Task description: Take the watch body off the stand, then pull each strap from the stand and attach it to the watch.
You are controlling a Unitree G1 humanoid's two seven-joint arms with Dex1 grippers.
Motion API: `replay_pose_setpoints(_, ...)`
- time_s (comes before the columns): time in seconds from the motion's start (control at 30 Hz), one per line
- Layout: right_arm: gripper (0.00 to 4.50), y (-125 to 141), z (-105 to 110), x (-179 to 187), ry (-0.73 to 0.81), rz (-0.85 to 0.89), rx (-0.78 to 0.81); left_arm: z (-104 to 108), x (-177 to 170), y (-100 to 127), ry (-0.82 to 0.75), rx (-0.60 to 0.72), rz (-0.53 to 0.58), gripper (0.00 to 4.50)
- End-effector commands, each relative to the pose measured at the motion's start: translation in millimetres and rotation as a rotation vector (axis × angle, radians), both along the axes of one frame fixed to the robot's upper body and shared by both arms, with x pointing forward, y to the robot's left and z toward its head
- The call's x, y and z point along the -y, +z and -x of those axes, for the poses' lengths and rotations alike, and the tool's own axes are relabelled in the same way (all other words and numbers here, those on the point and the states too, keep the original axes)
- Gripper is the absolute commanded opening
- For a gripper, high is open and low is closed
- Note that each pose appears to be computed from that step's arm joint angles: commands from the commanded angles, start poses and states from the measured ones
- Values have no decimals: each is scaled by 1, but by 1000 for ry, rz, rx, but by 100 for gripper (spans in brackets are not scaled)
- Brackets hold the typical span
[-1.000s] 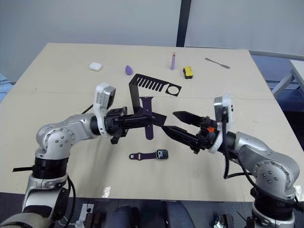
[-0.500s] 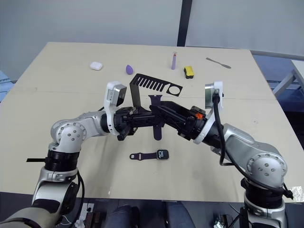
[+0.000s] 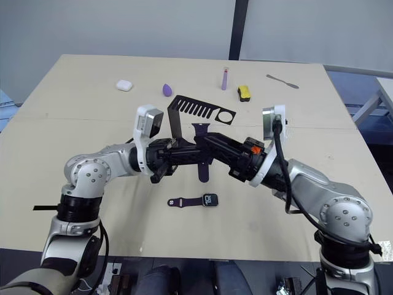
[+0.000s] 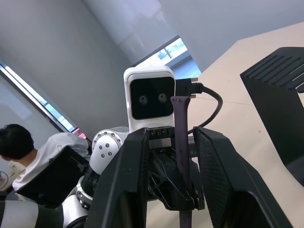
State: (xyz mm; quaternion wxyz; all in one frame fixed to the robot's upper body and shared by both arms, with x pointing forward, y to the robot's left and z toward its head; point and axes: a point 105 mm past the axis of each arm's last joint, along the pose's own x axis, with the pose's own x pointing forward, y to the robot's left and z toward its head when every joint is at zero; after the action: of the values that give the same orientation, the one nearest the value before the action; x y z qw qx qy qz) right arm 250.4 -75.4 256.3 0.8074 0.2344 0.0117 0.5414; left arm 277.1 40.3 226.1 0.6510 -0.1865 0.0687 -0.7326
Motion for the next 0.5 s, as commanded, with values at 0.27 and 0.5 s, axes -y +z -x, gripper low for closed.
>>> replay_pose_setpoints(0.27, 155, 11, 2, -5, 13, -9, 48, 7, 1, 6, -20, 54, 4, 0)
replay_pose_setpoints(0.5, 155, 12, 1, -4, 13, -14, 46, 3, 1, 9, -6, 48, 19, 0)
